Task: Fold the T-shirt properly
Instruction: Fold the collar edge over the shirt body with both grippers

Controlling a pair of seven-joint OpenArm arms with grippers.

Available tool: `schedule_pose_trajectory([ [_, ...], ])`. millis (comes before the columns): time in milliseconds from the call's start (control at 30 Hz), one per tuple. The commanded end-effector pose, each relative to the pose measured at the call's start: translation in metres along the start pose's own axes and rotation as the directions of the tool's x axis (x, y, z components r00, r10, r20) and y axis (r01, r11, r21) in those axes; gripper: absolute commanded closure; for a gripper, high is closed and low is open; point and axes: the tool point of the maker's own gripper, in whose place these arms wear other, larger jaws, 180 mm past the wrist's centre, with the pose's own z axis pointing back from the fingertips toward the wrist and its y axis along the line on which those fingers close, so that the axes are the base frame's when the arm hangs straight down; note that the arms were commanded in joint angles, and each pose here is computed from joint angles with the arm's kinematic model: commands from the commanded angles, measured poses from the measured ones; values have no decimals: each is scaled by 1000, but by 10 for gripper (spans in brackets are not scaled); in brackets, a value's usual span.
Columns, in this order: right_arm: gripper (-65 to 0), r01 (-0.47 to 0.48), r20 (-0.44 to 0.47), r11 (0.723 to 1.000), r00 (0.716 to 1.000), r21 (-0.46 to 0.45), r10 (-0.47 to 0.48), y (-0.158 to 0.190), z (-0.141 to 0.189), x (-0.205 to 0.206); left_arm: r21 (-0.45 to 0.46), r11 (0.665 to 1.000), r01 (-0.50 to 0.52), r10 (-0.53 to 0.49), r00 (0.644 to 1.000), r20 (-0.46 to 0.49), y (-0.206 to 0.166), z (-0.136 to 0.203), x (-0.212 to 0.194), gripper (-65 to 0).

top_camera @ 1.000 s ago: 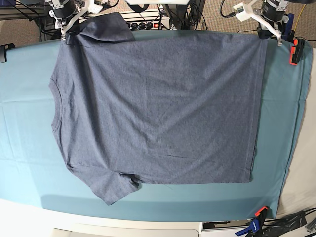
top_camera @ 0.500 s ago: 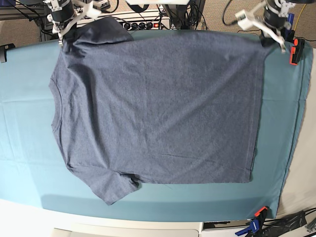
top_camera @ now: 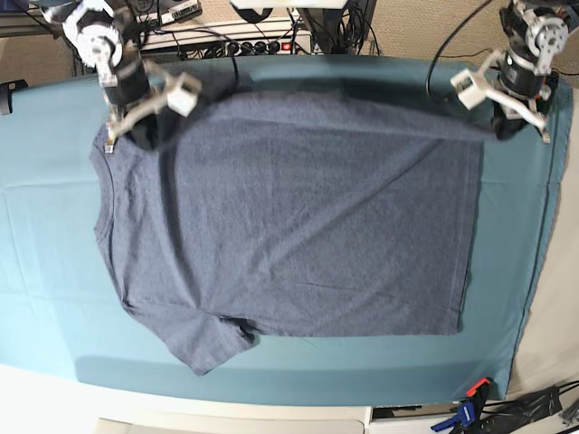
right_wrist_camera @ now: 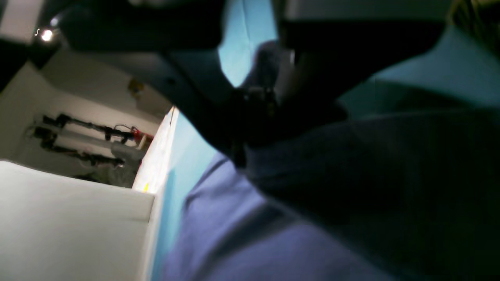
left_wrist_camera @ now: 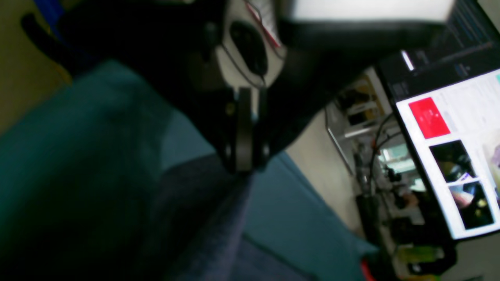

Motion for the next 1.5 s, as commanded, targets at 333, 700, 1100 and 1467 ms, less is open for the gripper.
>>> schedule_pose_trajectory([
  [333,0,71,-38,996,997,-62,-73,-13,-59,-21,-6,1000,-29,29,998,60,12,-6,13,0],
  [700,0,169,-46,981,984,-96,-174,-34,-81,-27,-24,998,-64,65,998,28,19,-34,-9,0],
  [1100,0,214,-92,972,971,-95,-223,-29,-100,-40,-28,989,-142,144,988,56,41,-54,-7,0],
  [1467,0,253,-60,960,963,-121,-261,-47,-107,-37,-58,989,-135,139,987,75,34,-57,-8,0],
])
